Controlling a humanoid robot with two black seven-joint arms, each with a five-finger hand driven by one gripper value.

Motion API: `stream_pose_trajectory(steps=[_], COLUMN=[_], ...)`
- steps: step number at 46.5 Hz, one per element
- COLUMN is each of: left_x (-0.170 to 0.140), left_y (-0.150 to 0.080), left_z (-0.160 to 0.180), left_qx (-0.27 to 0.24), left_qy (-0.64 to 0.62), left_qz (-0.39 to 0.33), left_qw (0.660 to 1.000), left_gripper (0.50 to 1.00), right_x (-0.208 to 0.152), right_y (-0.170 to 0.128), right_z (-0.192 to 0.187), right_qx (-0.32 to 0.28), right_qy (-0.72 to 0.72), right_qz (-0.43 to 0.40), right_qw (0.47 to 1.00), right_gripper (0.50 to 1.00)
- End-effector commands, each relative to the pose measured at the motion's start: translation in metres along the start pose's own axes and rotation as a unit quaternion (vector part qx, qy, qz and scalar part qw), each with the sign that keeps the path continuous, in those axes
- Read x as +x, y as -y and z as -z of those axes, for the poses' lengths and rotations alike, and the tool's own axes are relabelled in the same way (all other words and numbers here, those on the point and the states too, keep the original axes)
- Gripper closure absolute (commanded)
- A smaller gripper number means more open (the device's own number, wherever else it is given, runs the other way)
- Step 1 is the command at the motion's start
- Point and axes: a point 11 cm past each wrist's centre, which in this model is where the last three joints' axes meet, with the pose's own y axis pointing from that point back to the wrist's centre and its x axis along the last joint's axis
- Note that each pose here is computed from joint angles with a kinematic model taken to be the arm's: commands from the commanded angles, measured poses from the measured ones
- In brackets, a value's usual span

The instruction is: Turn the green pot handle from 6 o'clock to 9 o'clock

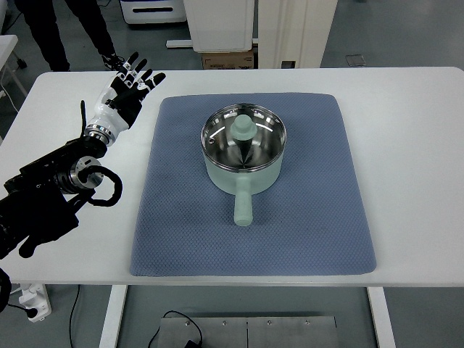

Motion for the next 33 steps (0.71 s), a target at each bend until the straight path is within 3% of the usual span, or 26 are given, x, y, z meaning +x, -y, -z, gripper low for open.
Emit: stream_pose_trajectory(steps=[1,20,26,33], left_x=[0.0,-0.007,-0.001,-0.022], left_y=[0.0,0.002,0.002,0.001], left_z=[-0.001,-0.009,-0.025,-0.058], left_qx=[-0.001,-0.007,-0.017,-0.053], left_qy=[0.0,-0.01,0.009,0.037], left_qz=[0.0,0.033,0.036,0.1], left_qw=[1.0,0.999,0.999,0.993], left_gripper=[0.5,0.5,0.5,0.5], right_x=[0.0,0.0,0.0,0.0], right_y=[0.0,0.0,0.0,0.0], right_z=[0.0,0.0,0.001,0.001], right_qx=[0.0,0.0,0.001,0.001], right_qy=[0.0,0.0,0.0,0.0], right_qz=[0.001,0.0,0.0,0.001], right_qw=[1.0,1.0,1.0,1.0], right_gripper=[0.5,0.5,0.5,0.5])
